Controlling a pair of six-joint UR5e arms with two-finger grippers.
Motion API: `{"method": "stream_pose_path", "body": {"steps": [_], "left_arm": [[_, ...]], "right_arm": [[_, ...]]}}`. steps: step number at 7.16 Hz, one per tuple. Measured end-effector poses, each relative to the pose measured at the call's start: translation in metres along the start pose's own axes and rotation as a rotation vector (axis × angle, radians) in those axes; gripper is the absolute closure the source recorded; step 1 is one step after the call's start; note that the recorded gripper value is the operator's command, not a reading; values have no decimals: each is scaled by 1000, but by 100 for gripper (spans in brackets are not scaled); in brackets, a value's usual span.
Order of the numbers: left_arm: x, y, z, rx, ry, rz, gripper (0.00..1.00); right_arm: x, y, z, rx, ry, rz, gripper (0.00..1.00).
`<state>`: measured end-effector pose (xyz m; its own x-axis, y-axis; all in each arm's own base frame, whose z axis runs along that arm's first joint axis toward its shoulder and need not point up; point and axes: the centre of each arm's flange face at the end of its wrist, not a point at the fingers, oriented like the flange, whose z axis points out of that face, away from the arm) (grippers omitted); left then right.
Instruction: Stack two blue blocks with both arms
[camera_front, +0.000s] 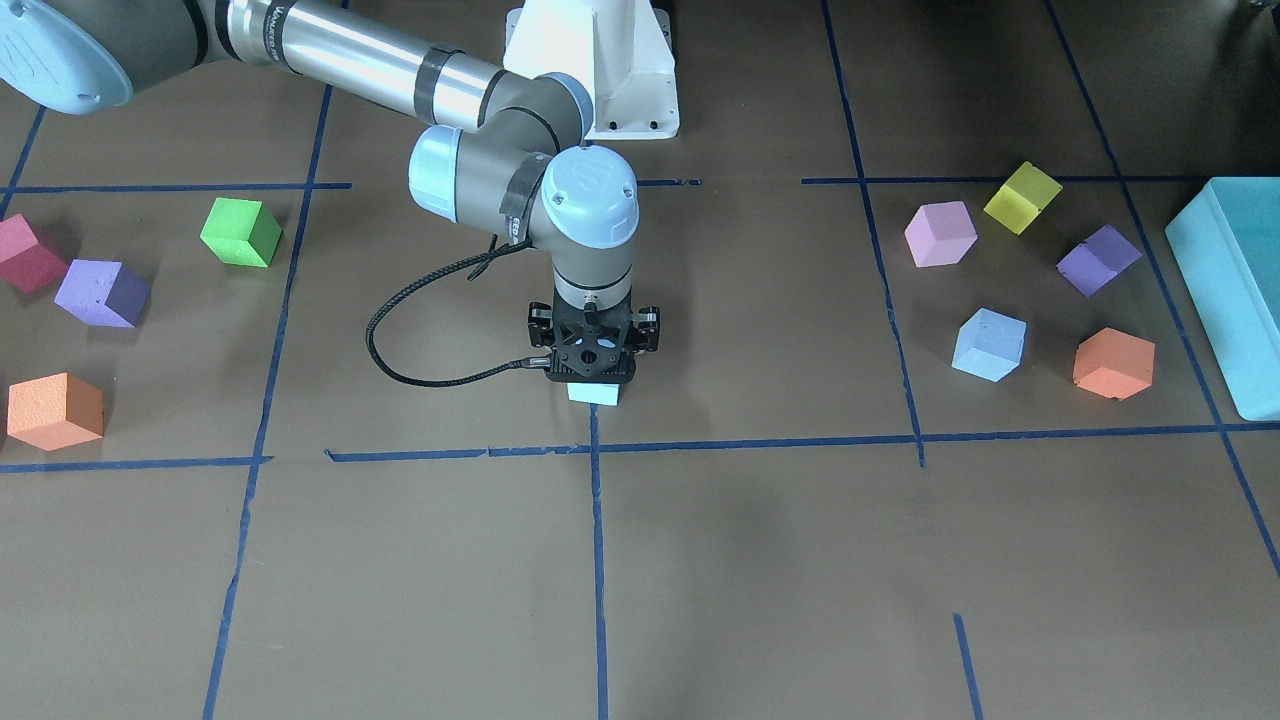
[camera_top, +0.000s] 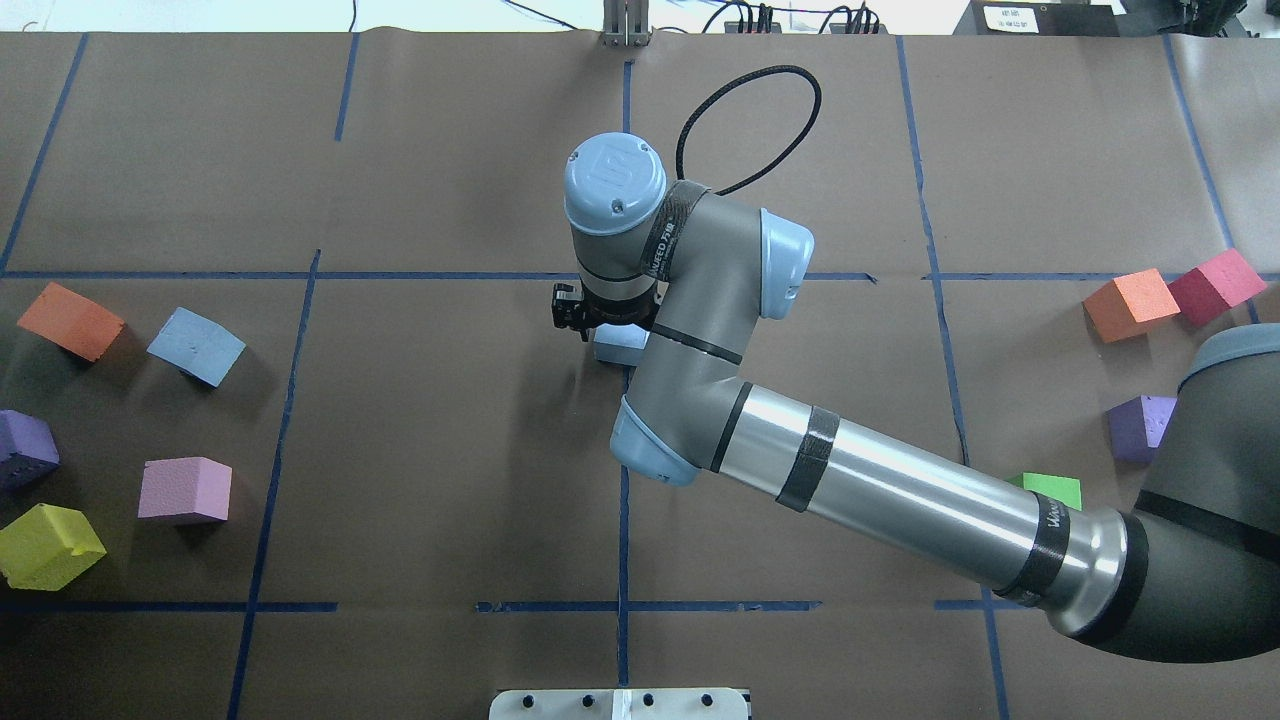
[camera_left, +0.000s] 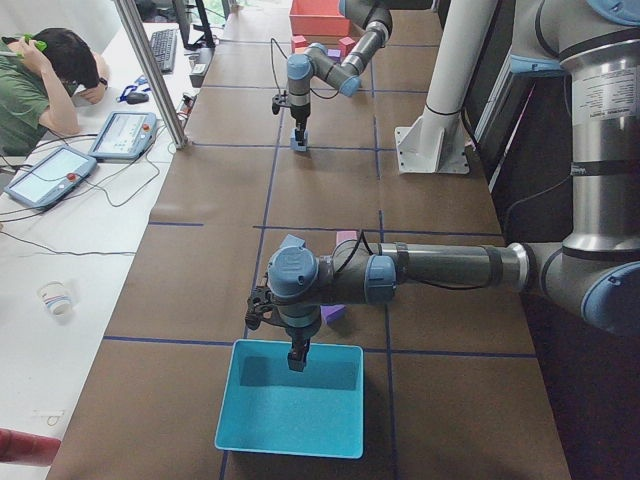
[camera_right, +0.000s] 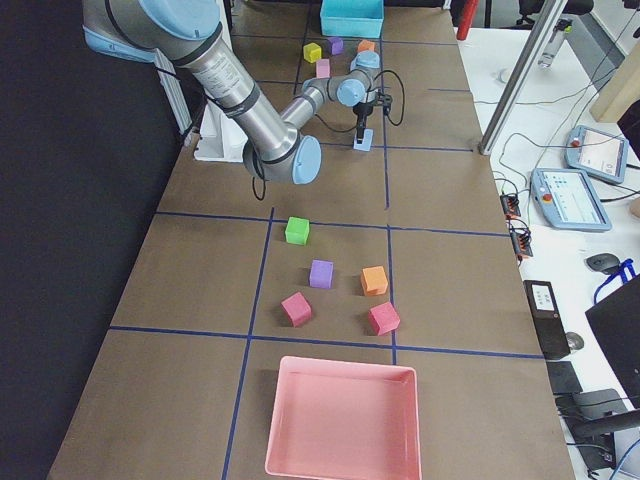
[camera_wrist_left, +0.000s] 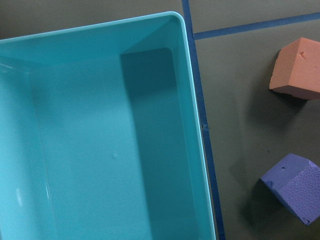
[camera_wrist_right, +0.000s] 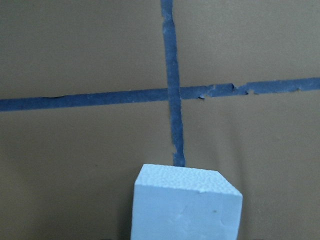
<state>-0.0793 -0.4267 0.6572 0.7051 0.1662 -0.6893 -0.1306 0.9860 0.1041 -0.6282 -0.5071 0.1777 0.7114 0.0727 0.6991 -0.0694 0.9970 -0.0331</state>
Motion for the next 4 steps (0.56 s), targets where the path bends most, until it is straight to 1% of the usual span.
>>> {"method": "stream_pose_path", "body": {"steps": [1, 2, 3, 4], "left_arm": [[0, 0, 0, 1, 0, 1, 0], [1, -2, -1, 2, -1, 3, 0], [2, -4, -3, 5, -3, 7, 0], [4, -6, -5, 10, -7, 13, 0]], "right_arm": [[-3, -3, -9, 7, -21, -7, 0], [-3, -11, -25, 13, -47, -4, 0], [5, -27, -46, 15, -75, 9, 0], [22, -48, -68, 9, -87, 18, 0]]}}
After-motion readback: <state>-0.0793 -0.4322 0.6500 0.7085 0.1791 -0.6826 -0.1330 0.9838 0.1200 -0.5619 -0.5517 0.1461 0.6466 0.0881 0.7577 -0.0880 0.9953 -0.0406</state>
